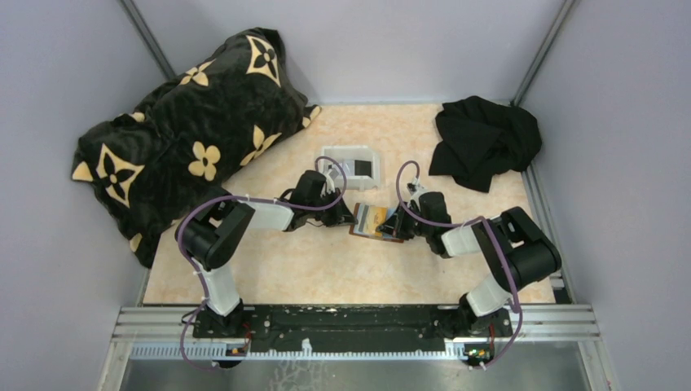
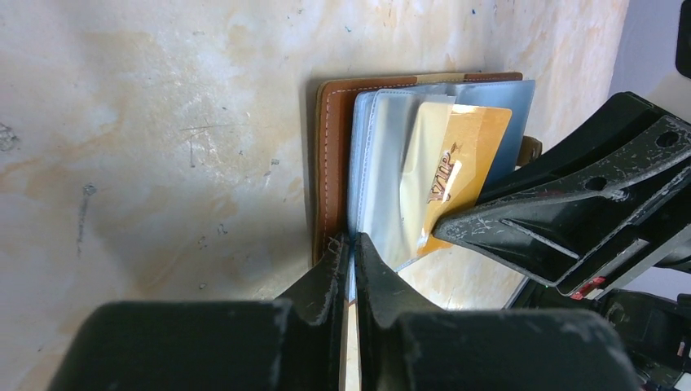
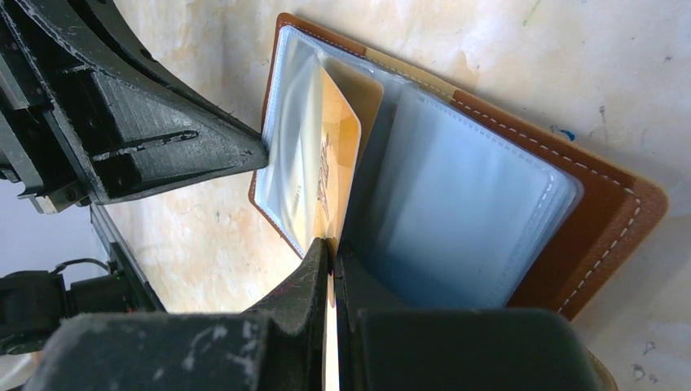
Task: Put the credit cards into the card holder
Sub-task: Insert the credit card into the card holder.
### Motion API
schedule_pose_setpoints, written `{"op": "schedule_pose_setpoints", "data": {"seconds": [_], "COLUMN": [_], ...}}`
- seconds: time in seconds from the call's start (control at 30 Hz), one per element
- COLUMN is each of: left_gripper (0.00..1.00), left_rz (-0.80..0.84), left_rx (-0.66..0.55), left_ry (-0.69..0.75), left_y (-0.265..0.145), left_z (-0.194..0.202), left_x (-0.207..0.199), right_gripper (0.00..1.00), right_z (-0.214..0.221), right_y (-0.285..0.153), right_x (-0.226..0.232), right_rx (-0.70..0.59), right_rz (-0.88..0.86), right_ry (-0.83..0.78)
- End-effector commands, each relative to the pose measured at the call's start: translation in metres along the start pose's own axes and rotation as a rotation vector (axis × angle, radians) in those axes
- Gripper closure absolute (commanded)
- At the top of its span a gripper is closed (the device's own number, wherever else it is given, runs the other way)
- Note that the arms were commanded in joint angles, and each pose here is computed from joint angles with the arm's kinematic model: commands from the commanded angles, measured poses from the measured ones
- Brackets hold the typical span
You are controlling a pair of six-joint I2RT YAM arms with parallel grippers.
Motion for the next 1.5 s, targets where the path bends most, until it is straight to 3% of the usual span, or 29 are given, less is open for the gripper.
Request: {"op": "schedule_pose_setpoints", "data": {"seconds": [0.0,0.77,1.47], "left_gripper": [0.90,0.91,0.91], "left_rz": [-0.053,-0.017,0.023], "left_rx": [0.003,-0.002,-0.032], "left_ry": [0.023,0.013,0.059], "left_y": [0.008,0.008,0.004], "left_z": [0.000,0.009,0.007], "left_x": [0.014,0.014,-0.002], "right_gripper": [1.00,1.00,1.00], "right_z": [0.022,0.021,0.011], "right_y": [0.001,-0.020,-0.010], "right_x": [-0.017,-0.033,-0.014], "right_rx": [0.114,0.015,0.001], "right_rz": [0.061,0.305,0.326], "right_ry": [0.031,0.195,0.341]}}
Point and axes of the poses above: each gripper's point midway between its finger pads, its own y axis out along the fingers, its own x axis along the line the jaws close on, z = x × y, the point moved 5 cm from there along -y, back along the fingers, and after that the axes turned 14 degrees about y, right-handed, at the moved point
